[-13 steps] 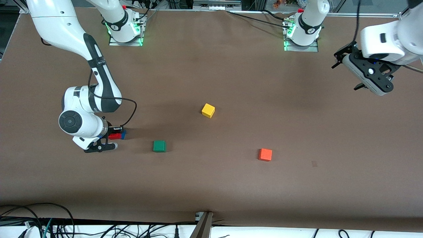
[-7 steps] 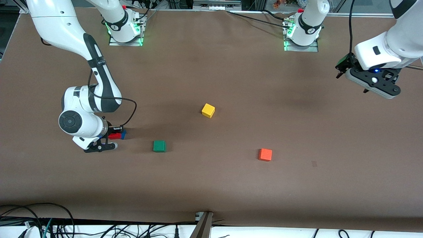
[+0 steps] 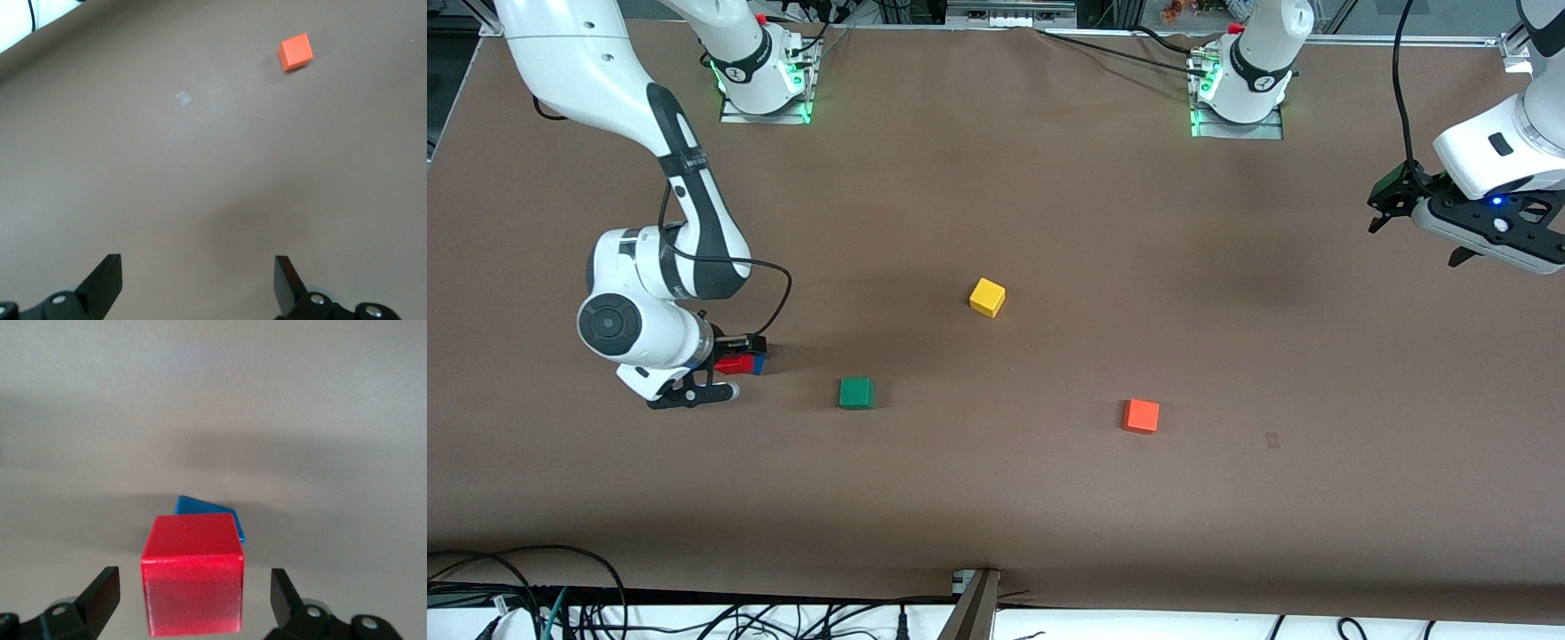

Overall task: Pass red block to right arm, stack on blue
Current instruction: 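Open the right gripper and lift it away from the stack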

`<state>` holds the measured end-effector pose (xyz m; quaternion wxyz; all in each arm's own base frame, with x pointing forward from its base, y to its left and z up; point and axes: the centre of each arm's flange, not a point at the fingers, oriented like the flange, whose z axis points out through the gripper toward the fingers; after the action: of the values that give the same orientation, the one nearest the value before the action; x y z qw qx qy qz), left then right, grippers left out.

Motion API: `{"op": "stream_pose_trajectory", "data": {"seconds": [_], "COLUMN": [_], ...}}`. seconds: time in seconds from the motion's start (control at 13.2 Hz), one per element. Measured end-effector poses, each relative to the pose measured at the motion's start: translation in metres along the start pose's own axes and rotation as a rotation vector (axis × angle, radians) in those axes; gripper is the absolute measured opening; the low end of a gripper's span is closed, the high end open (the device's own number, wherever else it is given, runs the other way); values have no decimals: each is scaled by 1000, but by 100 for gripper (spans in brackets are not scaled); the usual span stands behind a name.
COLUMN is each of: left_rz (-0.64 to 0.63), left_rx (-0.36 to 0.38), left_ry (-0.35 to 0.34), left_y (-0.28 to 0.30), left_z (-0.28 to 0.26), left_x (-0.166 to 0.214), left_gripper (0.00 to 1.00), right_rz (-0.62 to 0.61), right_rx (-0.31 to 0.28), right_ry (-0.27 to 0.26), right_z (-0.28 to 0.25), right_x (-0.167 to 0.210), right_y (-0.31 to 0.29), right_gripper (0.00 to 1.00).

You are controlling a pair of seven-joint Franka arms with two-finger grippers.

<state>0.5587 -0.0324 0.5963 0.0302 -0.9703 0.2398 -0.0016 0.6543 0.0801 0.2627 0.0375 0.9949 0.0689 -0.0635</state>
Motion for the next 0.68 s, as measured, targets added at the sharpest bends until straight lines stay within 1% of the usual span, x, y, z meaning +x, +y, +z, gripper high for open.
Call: {"op": "stream_pose_trajectory", "data": {"seconds": [0.15, 0.3, 0.38, 0.45, 0.53, 0.68], "left_rz": [-70, -183, -227, -253, -270, -276], "left_rx": [1, -6, -15, -19, -24, -45], "left_ry": [0, -1, 1, 2, -6, -4], "left_y": [2, 0, -4, -10, -15, -12], "left_z": [-2, -1, -1, -1, -3, -10], "left_x": [-5, -7, -9, -13, -18, -21], "left_gripper": [100, 100, 100, 100, 100, 100], "right_rz": [17, 40, 61, 86, 114, 163], "right_rx": [7, 10, 11, 10, 11, 44], "right_ry": [93, 193, 232, 258, 247, 171], "right_z": [-64, -135, -169, -198, -221, -254], "right_x": [-2, -13, -23, -34, -49, -80], "right_y": [6, 21, 35, 51, 69, 94], "right_gripper": [100, 100, 100, 100, 100, 100]}}
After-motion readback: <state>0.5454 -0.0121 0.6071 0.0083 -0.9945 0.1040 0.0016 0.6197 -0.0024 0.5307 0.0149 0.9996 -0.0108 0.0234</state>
